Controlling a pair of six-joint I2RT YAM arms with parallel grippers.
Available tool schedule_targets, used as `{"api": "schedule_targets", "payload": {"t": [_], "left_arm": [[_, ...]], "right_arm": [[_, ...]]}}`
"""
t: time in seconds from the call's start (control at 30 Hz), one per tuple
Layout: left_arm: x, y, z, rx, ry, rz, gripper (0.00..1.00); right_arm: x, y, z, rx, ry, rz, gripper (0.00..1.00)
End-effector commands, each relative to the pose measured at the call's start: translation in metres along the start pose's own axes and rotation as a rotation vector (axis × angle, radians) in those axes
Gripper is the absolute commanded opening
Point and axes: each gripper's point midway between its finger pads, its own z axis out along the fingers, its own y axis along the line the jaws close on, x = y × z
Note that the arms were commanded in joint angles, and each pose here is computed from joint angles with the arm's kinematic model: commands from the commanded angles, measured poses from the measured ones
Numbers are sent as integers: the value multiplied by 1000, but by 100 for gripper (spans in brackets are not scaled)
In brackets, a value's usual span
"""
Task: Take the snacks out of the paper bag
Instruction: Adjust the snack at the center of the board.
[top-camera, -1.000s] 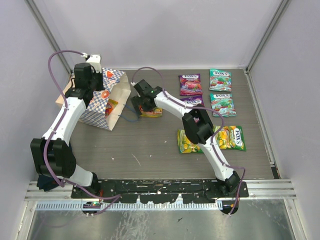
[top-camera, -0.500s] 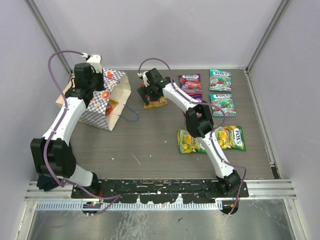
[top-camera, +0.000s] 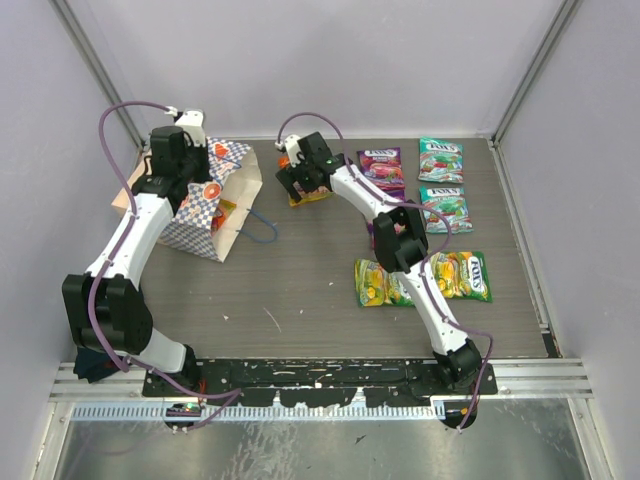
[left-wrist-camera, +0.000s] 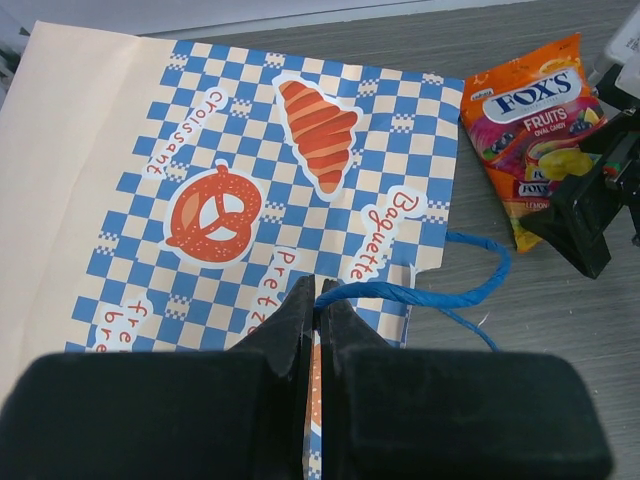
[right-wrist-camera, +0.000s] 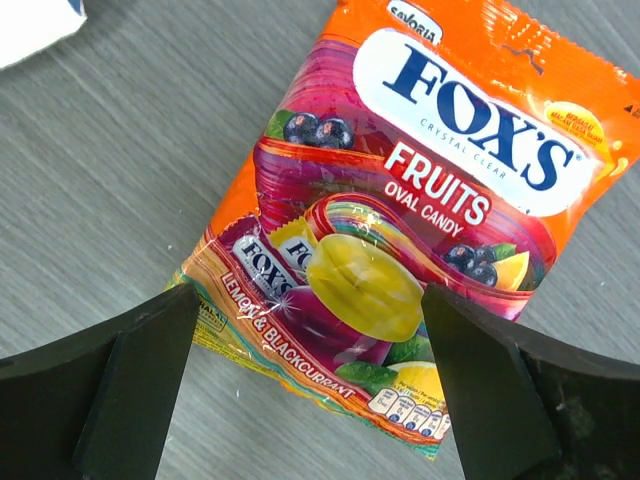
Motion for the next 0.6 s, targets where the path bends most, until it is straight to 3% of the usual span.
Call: {"api": "schedule_targets", "payload": {"t": [0.0, 0.13, 0.27, 0.4, 0.57], "left_arm": [[-34, -4, -12, 15, -88, 21, 0], [-35, -3, -18, 13, -98, 27, 0], [-36, -2, -22, 8, -113, 27, 0], [-37, -3, -24, 9, -121, 24, 0], [-38, -3, -27, 9, -127, 24, 0]], "right_arm": [[-79, -23, -38, 103, -251, 8, 100], [-134, -33, -112, 165, -491, 171, 100], [-142, 4, -155, -37, -631, 477, 100], [-118, 54, -160, -254, -638, 881, 98], [-110, 137, -136, -428, -574, 1103, 89]]}}
